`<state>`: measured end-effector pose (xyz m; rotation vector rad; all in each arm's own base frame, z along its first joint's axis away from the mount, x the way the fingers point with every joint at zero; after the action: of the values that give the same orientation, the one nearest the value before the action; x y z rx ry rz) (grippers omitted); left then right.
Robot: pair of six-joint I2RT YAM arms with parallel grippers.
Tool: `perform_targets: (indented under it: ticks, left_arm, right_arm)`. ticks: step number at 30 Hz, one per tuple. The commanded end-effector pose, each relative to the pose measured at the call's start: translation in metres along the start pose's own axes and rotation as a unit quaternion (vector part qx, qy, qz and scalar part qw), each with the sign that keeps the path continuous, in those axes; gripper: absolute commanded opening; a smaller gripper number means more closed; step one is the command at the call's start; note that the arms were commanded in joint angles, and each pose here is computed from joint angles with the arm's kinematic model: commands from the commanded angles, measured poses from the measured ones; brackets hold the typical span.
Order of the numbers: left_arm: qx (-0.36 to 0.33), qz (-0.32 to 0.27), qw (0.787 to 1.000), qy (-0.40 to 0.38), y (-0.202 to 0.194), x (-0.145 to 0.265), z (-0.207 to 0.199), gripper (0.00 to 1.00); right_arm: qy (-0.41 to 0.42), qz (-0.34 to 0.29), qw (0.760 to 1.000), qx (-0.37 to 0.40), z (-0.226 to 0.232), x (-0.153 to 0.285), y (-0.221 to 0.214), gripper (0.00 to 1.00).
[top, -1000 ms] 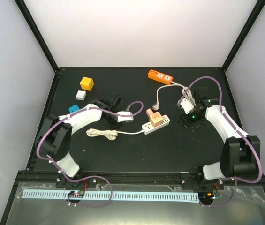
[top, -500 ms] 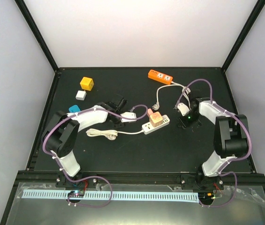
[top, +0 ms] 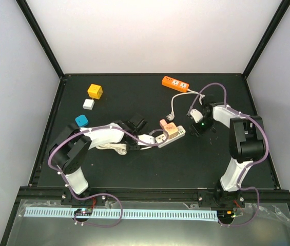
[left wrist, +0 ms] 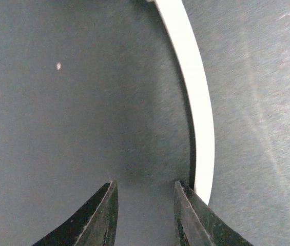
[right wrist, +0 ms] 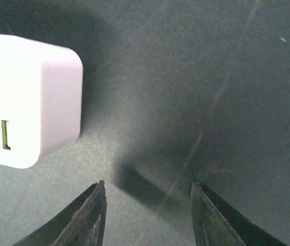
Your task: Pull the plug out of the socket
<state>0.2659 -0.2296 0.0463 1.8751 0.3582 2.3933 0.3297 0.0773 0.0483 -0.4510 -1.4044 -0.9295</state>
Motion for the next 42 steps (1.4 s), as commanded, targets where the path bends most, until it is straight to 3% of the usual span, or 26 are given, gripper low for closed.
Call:
perform_targets:
  ticks: [1,6,18,30,36,42]
  left_arm:
    - [-0.028,0.003,0.999,-0.047,-0.001,0.000,-0.033,0.33]
    - [-0.046,-0.013,0.995,-0.083,0.005,0.004,-0.062,0.34]
    - [-0.034,-0.083,0.983,-0.160,0.026,0.022,-0.087,0.39]
    - [-0.039,-0.073,0.979,-0.184,0.020,0.019,-0.108,0.41]
    - [-0.033,-0.138,0.972,-0.185,0.033,0.062,-0.108,0.50]
    - [-0.013,-0.185,0.968,-0.169,0.039,0.100,-0.090,0.73]
  right_arm:
    - [0.005,-0.017,1.000,0.019,0.008,-0.003,0.017,0.48]
    - [0.020,-0.023,0.999,0.035,0.022,-0.005,0.026,0.48]
    - [0.060,-0.023,0.992,0.113,0.079,-0.019,0.056,0.48]
    - [0.098,-0.003,0.979,0.180,0.129,-0.045,0.077,0.48]
    - [0.070,-0.050,0.974,0.209,0.128,-0.022,0.090,0.52]
    - [0.019,-0.092,0.970,0.225,0.111,0.011,0.108,0.68]
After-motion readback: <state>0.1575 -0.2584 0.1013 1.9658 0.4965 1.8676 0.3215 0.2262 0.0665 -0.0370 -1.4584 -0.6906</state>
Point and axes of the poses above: each gripper's point midway between its finger pads, its own x axis back along the fingers, its own z axis along the line the jaws close on, y = z × x, the point moved 3 cm from there along x, back along the fingers, and after that the axes turned 4 degrees about x, right-handed, at the moved point
